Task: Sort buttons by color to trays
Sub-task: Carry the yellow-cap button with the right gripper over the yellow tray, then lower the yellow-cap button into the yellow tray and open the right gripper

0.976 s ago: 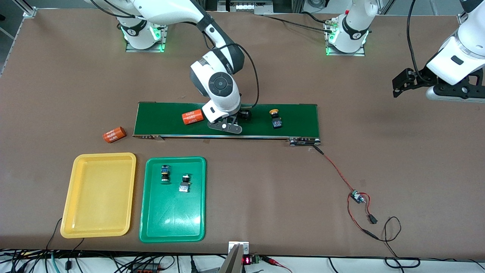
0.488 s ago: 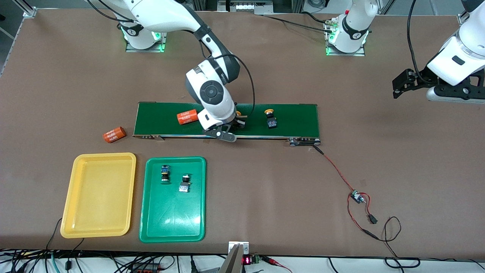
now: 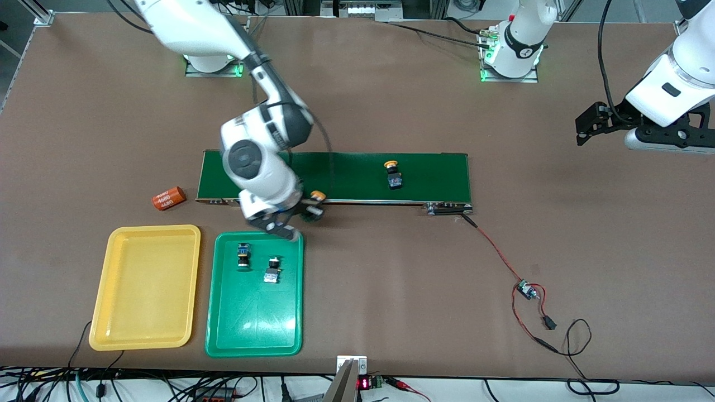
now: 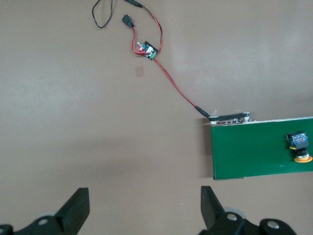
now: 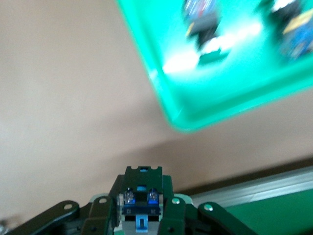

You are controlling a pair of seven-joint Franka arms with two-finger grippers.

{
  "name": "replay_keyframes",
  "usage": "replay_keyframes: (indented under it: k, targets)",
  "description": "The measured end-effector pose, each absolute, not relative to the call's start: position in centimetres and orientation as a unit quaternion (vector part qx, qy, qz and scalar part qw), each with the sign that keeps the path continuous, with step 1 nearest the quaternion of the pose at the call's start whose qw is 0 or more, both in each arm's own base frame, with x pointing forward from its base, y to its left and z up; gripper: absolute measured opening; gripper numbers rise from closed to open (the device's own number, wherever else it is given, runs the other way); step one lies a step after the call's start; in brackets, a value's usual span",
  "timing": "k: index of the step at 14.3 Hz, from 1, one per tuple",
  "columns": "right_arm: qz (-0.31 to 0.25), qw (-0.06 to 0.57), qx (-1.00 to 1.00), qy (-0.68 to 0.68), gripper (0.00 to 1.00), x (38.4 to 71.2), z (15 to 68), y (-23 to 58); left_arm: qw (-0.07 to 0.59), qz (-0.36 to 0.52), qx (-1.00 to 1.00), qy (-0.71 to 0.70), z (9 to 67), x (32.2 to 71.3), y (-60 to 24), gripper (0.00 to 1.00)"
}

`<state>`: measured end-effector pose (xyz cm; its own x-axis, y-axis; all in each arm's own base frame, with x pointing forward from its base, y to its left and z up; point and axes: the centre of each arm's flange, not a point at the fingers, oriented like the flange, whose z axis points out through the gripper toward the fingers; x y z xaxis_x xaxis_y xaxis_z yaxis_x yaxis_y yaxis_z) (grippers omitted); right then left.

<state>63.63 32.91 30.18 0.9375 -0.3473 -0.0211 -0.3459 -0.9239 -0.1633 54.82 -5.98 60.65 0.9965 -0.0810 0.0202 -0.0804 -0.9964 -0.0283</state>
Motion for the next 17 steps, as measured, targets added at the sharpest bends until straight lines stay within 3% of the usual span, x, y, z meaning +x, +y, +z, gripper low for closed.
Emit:
replay_keyframes:
  k: [4, 10, 17]
  targets:
    - [-0.025, 0.046, -0.995, 0.088, 0.33, 69.0, 30.0, 18.1, 0.014, -0.011, -0.999, 0.042, 60.7, 54.8, -6.1, 1.0]
    - [-0.022, -0.015, -1.0, -0.006, 0.33, 70.5, 29.5, 8.2, 0.014, -0.011, -0.999, 0.043, 60.7, 54.8, -6.2, 1.0]
    - [0.001, -0.022, -0.999, -0.037, 0.33, 70.9, 25.4, 0.5, 0.014, -0.012, -0.999, 0.044, 60.7, 54.8, -6.3, 1.0]
